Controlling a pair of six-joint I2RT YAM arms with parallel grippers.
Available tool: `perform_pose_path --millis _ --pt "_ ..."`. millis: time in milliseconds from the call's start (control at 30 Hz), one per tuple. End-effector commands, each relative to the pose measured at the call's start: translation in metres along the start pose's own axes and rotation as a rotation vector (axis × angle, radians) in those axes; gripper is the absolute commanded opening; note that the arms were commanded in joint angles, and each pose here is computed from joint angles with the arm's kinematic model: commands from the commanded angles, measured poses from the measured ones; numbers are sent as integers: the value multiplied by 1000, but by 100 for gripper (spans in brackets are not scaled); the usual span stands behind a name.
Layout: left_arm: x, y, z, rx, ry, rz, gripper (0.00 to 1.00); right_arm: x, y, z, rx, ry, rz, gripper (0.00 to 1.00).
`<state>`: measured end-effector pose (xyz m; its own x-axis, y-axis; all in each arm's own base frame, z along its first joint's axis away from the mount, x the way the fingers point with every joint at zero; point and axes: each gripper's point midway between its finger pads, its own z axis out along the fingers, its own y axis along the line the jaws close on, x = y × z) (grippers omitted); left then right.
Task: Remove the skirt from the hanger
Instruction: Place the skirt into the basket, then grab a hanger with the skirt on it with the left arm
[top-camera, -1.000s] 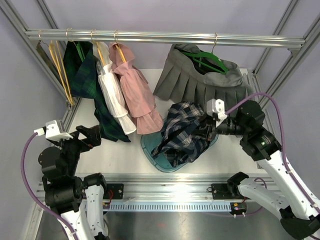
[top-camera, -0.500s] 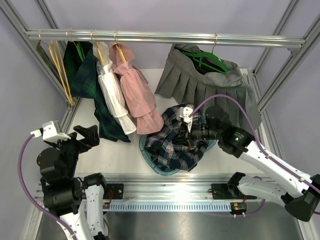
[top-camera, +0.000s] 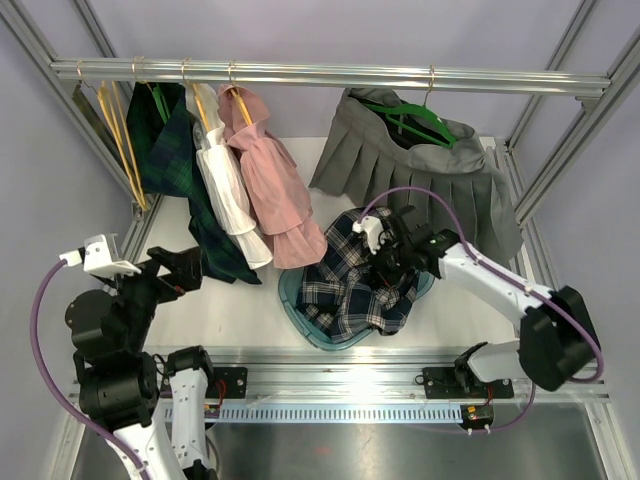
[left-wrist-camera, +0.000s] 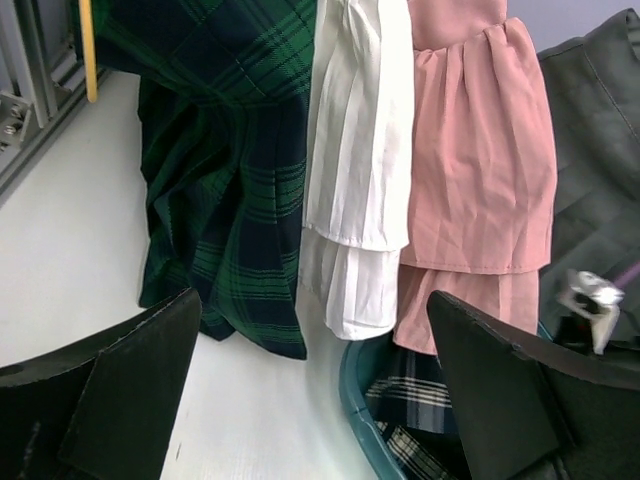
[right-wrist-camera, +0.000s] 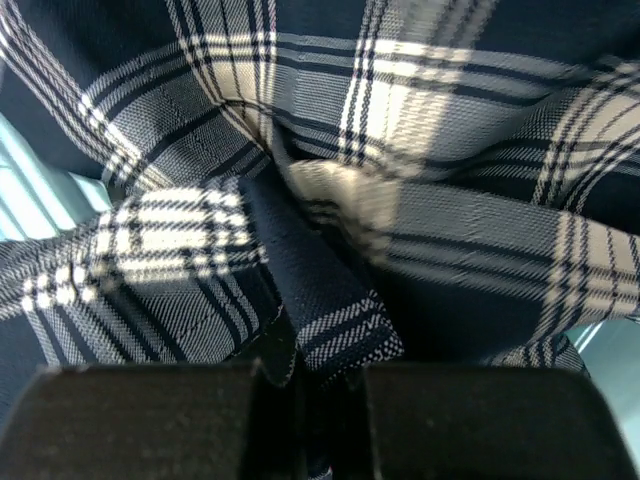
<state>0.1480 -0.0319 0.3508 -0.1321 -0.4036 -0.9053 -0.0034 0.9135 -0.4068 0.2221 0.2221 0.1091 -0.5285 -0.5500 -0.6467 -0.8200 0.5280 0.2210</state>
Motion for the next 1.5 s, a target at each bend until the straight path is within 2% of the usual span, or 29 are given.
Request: perform_pose_path --millis 0,33,133,233,300,333,400,667,733,767,800,867,1100,1333,1467 --pt "-11 -14 6 58 19 -38 99 10 -28 4 99 122 -46 0" --pt "-12 -13 11 49 32 -51 99 14 -30 7 97 146 -38 0" --pt "-24 -15 16 40 25 -76 99 22 -33 14 74 205 -35 11" --pt "-38 -14 23 12 27 -99 99 14 -20 5 -22 187 -60 38" --pt "-51 -13 34 -14 50 -133 99 -16 -7 -23 -56 102 -111 85" --pt "-54 -13 37 -21 58 -141 99 -23 -5 -30 -55 85 -124 93" --pt "-56 -8 47 -52 90 -163 99 -38 -3 -50 -42 47 -167 99" --pt "-80 -7 64 -127 121 -147 95 -47 3 -93 -52 -15 -212 99" --pt "-71 -17 70 -118 170 -104 95 -46 3 -98 -57 -25 -212 99" --pt "-71 -4 78 -227 172 -74 95 -48 7 -102 -68 -43 -222 100" --pt "-60 -19 83 -191 214 -28 95 -48 8 -103 -67 -49 -218 99" --pt "-55 -7 98 -321 224 30 96 -51 11 -108 -73 -71 -219 99" --pt "-73 21 132 -504 91 175 99 -53 17 -122 -49 -127 -206 99" --pt "-79 32 171 -486 95 131 91 -58 24 -133 -35 -183 -212 99" --pt "-59 34 195 -405 158 84 84 -62 28 -141 -32 -208 -222 99"
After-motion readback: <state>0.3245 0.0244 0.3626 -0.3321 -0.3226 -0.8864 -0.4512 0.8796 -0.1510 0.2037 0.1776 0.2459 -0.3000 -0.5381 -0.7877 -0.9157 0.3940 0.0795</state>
